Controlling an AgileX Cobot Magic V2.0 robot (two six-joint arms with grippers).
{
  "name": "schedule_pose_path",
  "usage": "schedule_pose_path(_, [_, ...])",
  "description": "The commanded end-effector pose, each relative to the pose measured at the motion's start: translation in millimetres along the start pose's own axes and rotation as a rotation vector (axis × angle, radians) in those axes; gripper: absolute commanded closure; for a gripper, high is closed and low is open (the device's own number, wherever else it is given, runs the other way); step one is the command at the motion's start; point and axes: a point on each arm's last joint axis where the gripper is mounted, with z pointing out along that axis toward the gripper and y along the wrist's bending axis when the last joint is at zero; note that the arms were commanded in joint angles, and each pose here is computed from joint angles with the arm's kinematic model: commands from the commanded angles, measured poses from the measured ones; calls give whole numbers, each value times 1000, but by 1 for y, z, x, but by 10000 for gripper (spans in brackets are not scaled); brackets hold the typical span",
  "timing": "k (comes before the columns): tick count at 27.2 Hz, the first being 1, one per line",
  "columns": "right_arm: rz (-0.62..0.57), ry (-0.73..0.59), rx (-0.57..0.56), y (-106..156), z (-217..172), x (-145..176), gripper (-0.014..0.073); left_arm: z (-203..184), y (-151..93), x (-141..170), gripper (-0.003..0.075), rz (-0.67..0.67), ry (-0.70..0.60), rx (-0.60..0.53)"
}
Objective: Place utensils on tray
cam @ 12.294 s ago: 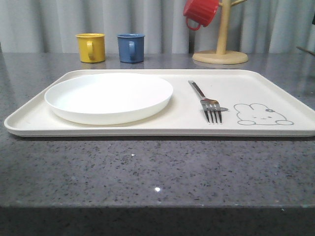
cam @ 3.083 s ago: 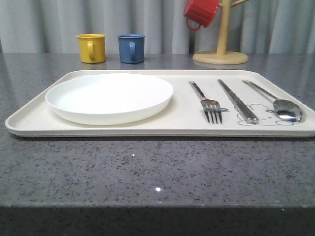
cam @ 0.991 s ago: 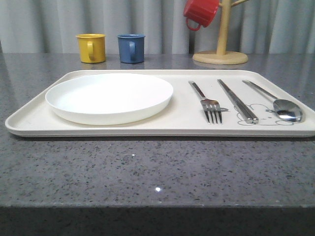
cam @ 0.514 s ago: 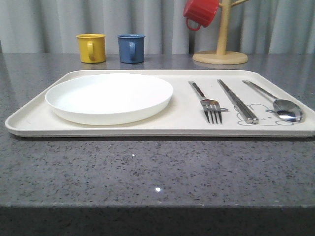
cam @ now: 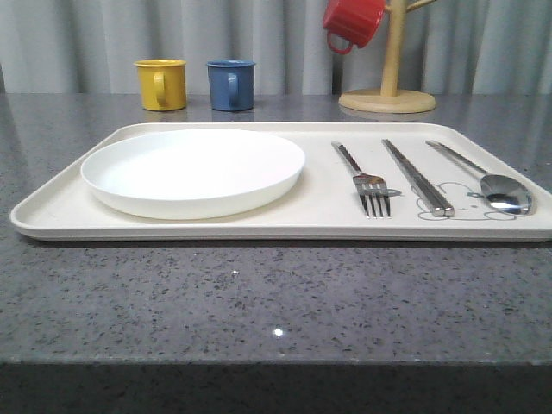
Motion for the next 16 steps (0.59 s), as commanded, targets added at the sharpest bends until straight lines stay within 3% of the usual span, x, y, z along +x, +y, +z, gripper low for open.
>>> schedule_pose_path(1, [-24,-112,-5,1,-2,-9,662,-1,0,-2,740,-13,-83,-4])
schedule_pose_path(16, [-28,-123,-6,1,-2,-10,662,-1,0,-2,740,-13,-83,-4])
